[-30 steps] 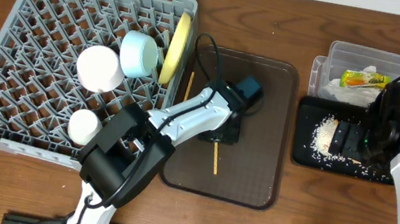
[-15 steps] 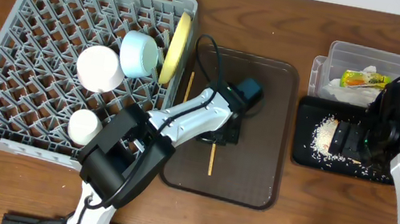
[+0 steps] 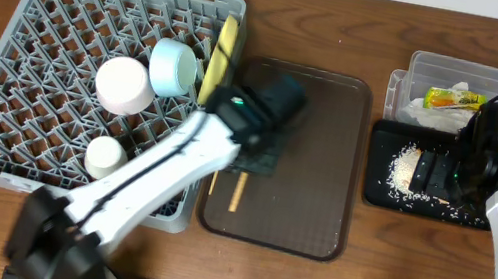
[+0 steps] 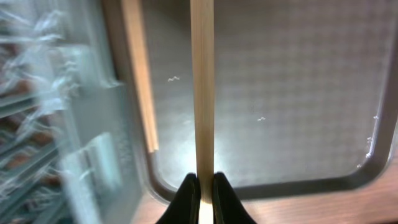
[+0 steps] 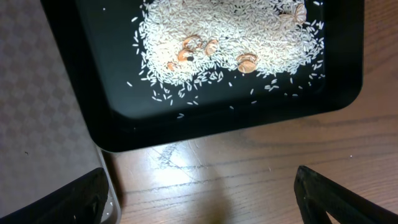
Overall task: Sort waste into correct bins and load items into the dishwasher
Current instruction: 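Carry the chopstick into the rack and release it beside the plate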
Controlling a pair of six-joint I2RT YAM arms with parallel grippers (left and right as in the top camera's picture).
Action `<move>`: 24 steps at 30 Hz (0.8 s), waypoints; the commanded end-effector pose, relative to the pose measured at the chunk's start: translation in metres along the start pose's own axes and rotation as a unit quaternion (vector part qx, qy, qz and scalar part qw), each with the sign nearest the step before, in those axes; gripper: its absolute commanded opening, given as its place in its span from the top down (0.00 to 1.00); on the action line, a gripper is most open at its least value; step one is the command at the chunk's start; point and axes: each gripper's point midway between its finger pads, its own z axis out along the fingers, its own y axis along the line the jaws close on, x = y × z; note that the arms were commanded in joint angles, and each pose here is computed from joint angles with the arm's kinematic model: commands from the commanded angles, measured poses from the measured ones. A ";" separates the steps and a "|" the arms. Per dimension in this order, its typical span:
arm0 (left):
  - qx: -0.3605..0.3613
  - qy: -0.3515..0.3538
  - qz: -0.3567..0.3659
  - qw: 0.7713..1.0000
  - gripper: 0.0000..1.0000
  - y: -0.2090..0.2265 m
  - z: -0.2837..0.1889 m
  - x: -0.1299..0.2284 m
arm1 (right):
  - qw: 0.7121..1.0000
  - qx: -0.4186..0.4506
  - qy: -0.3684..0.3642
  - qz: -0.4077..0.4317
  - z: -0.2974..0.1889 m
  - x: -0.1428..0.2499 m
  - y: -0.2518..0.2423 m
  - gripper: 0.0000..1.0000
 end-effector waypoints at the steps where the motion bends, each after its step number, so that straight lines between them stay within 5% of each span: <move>1: -0.035 -0.023 -0.017 0.999 0.94 0.036 -0.021 -0.006 | 1.000 0.002 -0.013 0.010 -0.007 -0.006 -0.004 0.07; 17: -0.083 0.001 -0.085 0.993 0.94 0.117 -0.021 0.003 | 1.000 0.002 -0.013 0.010 -0.007 -0.006 -0.004 0.06; 24: -0.072 -0.017 -0.079 0.994 0.94 0.117 0.007 -0.004 | 1.000 0.002 -0.013 0.010 -0.007 -0.006 -0.004 0.07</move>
